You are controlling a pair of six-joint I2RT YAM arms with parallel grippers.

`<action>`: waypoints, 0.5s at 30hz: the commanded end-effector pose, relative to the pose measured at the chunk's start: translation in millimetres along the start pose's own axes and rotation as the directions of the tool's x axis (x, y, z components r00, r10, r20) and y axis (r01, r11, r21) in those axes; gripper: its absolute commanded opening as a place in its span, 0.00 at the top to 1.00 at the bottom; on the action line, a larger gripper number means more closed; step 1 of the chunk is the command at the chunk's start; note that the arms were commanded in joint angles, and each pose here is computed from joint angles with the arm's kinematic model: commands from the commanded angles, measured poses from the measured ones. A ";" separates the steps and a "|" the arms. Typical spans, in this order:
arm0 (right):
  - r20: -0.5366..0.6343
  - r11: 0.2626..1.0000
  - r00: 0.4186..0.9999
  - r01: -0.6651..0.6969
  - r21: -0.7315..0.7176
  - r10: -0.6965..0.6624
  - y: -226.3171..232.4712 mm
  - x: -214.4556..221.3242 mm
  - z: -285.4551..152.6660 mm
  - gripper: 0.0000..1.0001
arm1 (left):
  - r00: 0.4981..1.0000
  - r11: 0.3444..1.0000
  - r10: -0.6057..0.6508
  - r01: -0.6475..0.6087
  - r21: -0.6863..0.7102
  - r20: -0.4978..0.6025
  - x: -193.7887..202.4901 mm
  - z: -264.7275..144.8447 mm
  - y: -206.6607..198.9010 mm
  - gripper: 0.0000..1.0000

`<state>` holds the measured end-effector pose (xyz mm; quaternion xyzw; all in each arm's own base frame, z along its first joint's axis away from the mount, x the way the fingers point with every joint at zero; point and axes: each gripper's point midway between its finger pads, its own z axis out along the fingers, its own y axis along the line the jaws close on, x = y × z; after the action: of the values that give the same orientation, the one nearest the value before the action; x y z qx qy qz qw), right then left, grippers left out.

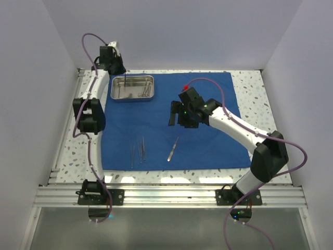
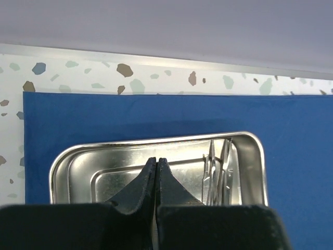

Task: Open and lay out the surgical kit
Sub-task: Pick up the medical item from the container, then place the medical item in the surgical kit.

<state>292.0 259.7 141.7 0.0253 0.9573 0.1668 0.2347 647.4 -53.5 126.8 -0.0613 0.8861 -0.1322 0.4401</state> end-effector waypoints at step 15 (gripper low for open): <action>0.228 0.883 0.974 0.110 -0.456 -0.004 173.1 -149.6 8.1 0.20 | 0.981 0.919 -0.195 0.178 0.351 0.012 -32.6 -129.4 -118.3 1.00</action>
<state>417.3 392.4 246.2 -0.0370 0.8718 0.3452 0.3456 579.5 -105.6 202.7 -0.0905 0.8608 -0.2711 0.4212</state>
